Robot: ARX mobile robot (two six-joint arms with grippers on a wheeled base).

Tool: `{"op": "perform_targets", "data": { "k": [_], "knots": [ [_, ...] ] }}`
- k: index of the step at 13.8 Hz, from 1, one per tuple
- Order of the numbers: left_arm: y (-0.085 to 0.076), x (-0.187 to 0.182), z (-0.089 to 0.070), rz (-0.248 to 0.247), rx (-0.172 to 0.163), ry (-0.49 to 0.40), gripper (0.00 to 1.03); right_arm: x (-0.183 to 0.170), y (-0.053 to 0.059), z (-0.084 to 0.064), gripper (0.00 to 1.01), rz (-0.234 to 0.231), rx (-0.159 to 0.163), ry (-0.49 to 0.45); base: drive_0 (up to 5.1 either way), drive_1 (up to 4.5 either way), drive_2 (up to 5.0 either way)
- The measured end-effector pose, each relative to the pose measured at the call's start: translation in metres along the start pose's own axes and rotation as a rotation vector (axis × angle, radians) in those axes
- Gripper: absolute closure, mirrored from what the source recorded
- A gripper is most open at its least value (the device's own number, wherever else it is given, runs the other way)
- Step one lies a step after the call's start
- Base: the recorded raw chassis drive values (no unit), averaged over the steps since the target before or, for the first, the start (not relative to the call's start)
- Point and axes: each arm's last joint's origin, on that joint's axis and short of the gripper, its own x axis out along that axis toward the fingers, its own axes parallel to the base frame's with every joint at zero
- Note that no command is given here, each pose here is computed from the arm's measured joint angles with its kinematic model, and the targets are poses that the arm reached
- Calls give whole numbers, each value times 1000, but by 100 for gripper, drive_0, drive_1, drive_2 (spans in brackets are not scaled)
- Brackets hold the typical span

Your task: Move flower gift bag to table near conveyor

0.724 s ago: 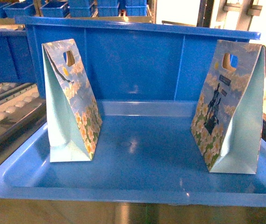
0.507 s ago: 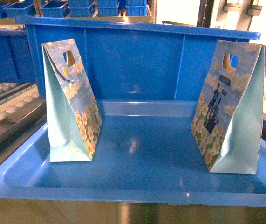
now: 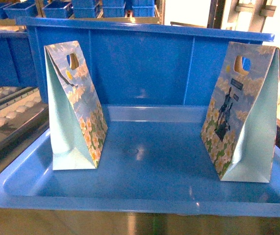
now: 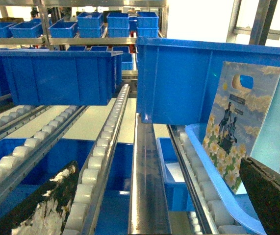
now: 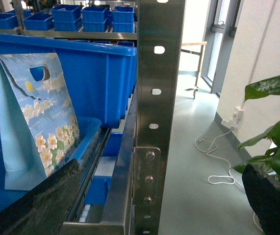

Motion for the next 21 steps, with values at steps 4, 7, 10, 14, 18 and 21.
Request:
{"op": "perform_targets", "data": {
  "k": [4,7,10,14,18,21],
  "knots": [
    [0,0,0,0,0,0,5,0,0,0,3,0,0,0,0,0,0],
    [5,10,7,-12,3,-42,5,8,12,5,3,68,-20,-20,0,0,0],
    [15,34,47,-59,3,-140,5,22,30,41,3,126,-20,-86,0,0,0],
    [-8,86,85,-189,-19,-139,5,61,53,62,3,190,-39,-59,0,0,0],
    [-42,120,98,-278,-4,-133,5,92,75,69,3,252,-72,-25,0,0,0],
    [-53,130,96,-292,8,-112,5,110,89,74,3,280,-79,2,0,0,0]
  ]
}}
